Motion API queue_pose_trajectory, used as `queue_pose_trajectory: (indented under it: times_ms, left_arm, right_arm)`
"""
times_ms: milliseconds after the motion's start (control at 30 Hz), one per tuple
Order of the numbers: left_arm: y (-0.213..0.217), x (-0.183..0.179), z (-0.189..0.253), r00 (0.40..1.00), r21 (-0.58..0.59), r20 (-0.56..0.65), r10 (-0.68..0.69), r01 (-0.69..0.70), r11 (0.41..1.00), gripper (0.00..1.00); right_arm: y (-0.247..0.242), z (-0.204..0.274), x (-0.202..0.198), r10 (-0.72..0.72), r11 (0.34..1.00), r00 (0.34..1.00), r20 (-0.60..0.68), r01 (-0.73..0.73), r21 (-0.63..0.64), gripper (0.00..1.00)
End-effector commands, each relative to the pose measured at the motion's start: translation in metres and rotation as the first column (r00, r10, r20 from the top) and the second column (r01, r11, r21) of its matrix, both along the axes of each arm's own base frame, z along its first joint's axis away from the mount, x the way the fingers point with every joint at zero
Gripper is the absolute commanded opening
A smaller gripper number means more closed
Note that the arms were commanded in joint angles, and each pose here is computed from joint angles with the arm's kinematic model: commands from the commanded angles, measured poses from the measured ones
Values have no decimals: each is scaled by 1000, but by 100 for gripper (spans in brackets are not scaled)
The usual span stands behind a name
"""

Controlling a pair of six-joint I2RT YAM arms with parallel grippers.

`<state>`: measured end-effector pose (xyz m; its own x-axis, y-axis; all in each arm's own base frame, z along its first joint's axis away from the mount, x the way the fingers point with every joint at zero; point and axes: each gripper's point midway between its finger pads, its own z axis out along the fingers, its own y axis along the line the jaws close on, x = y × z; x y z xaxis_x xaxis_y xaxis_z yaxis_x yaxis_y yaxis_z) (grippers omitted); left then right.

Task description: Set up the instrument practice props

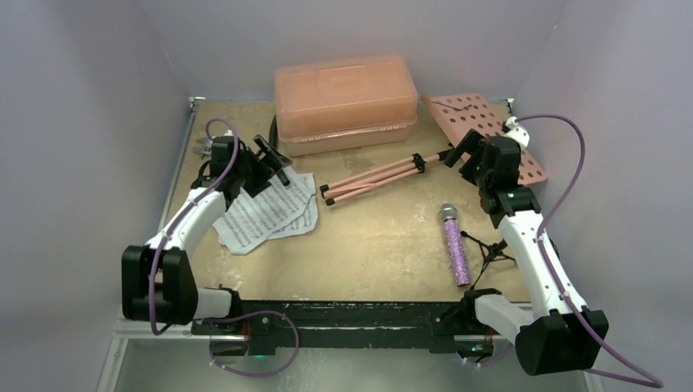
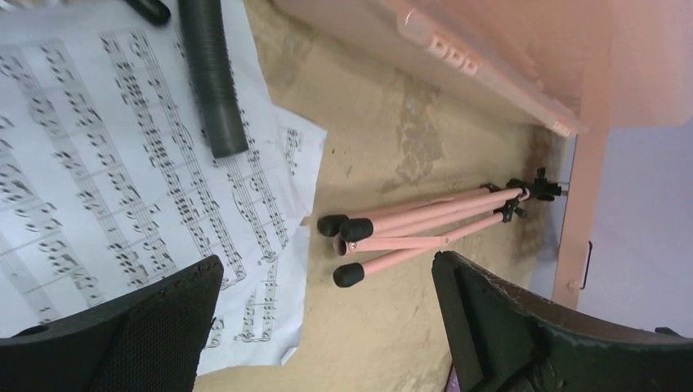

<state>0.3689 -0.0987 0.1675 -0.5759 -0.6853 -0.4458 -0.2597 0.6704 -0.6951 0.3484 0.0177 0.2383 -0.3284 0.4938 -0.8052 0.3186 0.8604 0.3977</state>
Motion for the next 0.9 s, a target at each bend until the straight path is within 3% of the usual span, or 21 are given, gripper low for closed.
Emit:
queue_pose_trajectory:
  times_ms: [0,133,300,400,533,867]
  left_arm:
    - [-42,14,8,994,-115,25,-102,104,988,99]
    - [-88,16,-13,953,9,-83,-290,292,956,95]
    - [-137,19,-36,876,174,-196,-441,474,863,91]
    - [-159,24,-42,831,326,-248,-498,556,765,91]
    - [-184,27,-47,764,491,-314,-564,639,592,91]
    - [-234,12,-63,627,637,-383,-678,711,298,92]
  right_arm:
    - [11,-6,-10,27,997,999,-24,-25,72,98]
    - [18,-6,-9,76,995,997,-27,-74,68,98]
    - [24,-8,-6,96,992,994,-50,-91,91,98]
    - [32,-12,-2,137,985,988,-68,-128,118,98]
    - [49,-15,5,208,966,974,-93,-189,179,98]
    - [67,-19,21,271,928,954,-129,-223,298,98]
